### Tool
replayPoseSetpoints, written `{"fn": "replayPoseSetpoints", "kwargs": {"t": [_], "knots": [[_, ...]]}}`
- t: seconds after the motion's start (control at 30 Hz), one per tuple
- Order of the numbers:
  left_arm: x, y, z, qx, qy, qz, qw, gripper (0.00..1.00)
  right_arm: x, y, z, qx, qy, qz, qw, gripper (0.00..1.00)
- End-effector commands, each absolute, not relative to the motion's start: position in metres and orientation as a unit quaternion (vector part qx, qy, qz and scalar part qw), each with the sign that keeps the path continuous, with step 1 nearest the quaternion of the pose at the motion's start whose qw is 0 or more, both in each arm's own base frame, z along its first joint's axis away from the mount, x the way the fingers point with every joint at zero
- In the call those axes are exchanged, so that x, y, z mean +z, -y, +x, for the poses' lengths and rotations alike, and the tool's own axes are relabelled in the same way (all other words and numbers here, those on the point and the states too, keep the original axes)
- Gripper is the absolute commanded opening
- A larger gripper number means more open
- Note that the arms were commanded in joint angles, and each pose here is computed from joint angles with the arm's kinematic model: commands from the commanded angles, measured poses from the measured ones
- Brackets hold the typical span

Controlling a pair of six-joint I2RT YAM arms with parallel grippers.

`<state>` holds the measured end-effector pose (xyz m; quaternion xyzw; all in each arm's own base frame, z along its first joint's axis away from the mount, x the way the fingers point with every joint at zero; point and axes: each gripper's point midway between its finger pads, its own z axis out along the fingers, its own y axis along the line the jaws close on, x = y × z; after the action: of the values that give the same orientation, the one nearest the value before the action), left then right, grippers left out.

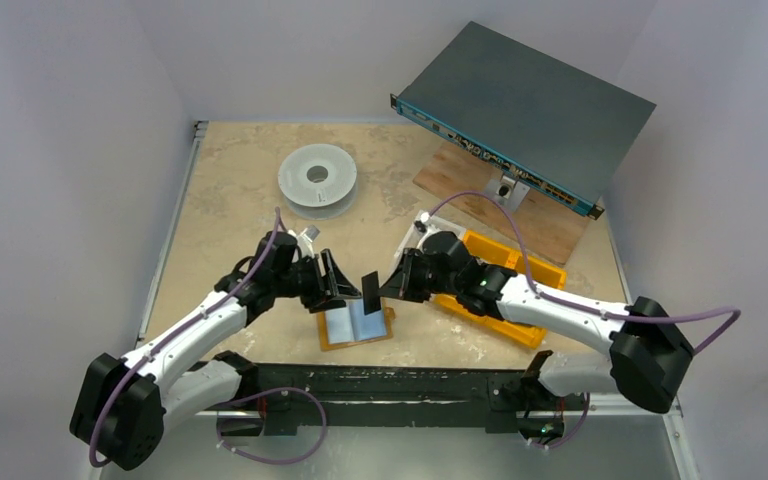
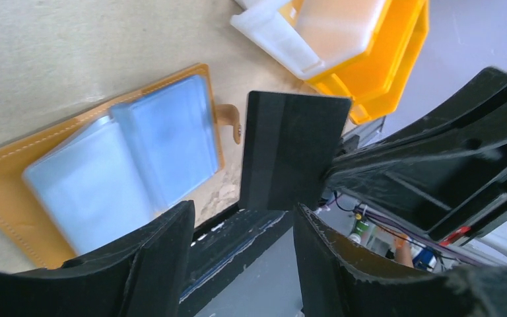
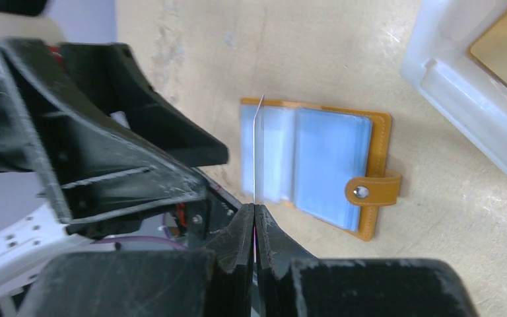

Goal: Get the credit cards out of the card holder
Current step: Place the credit card in the storage box.

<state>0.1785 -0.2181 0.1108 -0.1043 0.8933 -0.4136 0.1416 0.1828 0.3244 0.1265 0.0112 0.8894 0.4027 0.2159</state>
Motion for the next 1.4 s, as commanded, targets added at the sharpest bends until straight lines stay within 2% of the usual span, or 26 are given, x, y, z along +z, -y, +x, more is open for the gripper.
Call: {"fn": "replayPoseSetpoints", "kwargs": {"t": [0.0, 0.37, 0.47, 0.6, 0.67, 0.7, 0.73, 0.8, 0.87, 0.93, 0.97, 1.07, 1.37], "knots": [[0.138, 0.238, 0.182, -0.486, -0.857, -0.075, 0.155, 0.56, 0.174, -0.327, 0.19, 0.487, -0.845, 0.013, 0.221, 0.0], [0.181, 0.256, 0.19, -0.576, -0.795, -0.05, 0.181, 0.57, 0.203, -0.324, 0.186, 0.581, -0.794, 0.002, 0.181, 0.0], [0.182, 0.258, 0.19, -0.58, -0.794, -0.051, 0.176, 0.52, 0.205, -0.325, 0.184, 0.588, -0.79, 0.0, 0.173, 0.0], [0.182, 0.258, 0.2, -0.577, -0.791, -0.066, 0.19, 0.3, 0.205, -0.324, 0.183, 0.592, -0.788, -0.001, 0.172, 0.0], [0.185, 0.261, 0.193, -0.59, -0.787, -0.054, 0.172, 0.11, 0.205, -0.324, 0.182, 0.593, -0.786, -0.003, 0.173, 0.0], [0.186, 0.261, 0.192, -0.593, -0.785, -0.056, 0.169, 0.02, 0.206, -0.324, 0.182, 0.594, -0.785, -0.004, 0.173, 0.04], [0.187, 0.262, 0.192, -0.597, -0.783, -0.055, 0.168, 0.0, 0.205, -0.324, 0.182, 0.594, -0.785, -0.003, 0.174, 0.12], [0.189, 0.264, 0.192, -0.607, -0.776, -0.059, 0.161, 0.0, 0.205, -0.324, 0.183, 0.594, -0.785, -0.001, 0.176, 0.28], [0.193, 0.266, 0.192, -0.62, -0.766, -0.065, 0.157, 0.0, 0.203, -0.323, 0.182, 0.597, -0.783, 0.001, 0.176, 0.41], [0.197, 0.268, 0.193, -0.633, -0.755, -0.069, 0.155, 0.0, 0.207, -0.325, 0.181, 0.611, -0.772, 0.001, 0.175, 0.48], [0.197, 0.269, 0.194, -0.638, -0.751, -0.073, 0.152, 0.0, 0.208, -0.326, 0.18, 0.617, -0.768, 0.002, 0.173, 0.49], [0.201, 0.271, 0.195, -0.654, -0.738, -0.078, 0.147, 0.0, 0.211, -0.328, 0.179, 0.632, -0.757, 0.004, 0.167, 0.47], [0.206, 0.277, 0.198, -0.693, -0.705, -0.09, 0.121, 0.0, 0.22, -0.326, 0.181, 0.651, -0.739, 0.018, 0.173, 0.09]]}}
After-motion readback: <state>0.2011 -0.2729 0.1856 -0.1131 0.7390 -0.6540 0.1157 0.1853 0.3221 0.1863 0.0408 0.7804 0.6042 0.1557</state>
